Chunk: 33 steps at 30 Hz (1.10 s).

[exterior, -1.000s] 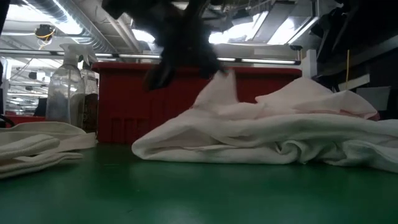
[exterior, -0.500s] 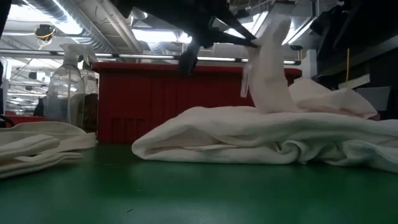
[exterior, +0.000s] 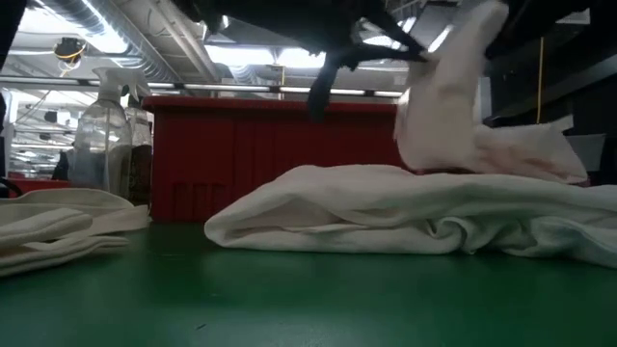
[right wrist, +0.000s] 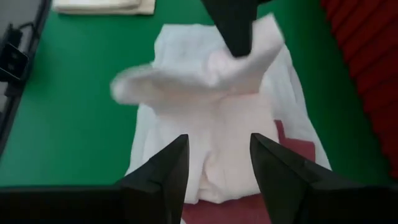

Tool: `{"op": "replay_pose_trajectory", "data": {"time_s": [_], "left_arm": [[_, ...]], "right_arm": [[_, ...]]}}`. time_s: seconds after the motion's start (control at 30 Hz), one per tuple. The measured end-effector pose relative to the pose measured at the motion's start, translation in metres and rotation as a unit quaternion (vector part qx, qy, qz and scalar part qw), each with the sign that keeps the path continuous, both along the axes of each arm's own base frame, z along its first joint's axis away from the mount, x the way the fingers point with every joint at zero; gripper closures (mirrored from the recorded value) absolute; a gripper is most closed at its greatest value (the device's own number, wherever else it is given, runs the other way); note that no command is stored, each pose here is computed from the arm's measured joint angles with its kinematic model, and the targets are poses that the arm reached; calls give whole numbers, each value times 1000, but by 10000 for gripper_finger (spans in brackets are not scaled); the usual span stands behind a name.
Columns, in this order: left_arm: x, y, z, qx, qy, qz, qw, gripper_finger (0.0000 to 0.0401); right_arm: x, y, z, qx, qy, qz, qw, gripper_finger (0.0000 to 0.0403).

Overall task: Fold Laundry from Bin
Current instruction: Fold the white underwear

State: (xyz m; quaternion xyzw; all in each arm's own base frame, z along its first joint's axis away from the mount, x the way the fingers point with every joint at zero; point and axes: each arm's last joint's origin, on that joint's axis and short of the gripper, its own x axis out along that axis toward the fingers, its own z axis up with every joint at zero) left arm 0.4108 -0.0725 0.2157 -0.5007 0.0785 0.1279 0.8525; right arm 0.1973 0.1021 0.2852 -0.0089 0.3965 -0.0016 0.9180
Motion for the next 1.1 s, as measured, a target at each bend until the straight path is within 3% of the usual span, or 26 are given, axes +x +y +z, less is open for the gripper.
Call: {"op": "replay_pose_trajectory", "data": {"time_s": [0.33,0.67,0.9,1.1], "left_arm": [[40,-4,-6,34,-13,-11,999,399],[78,0,-37,40,0,-21,999,399],[85,8,-57,41,22,-15,999,394],[86,10,-60,58,27,-19,998,358]], "right_arm": [[-3,-2,5,8,-8,3,1000,233],[-6,-3,4,12,3,9,1000,233],[-6,-3,4,11,4,10,1000,233],[-6,-3,4,12,4,10,1000,233]]}}
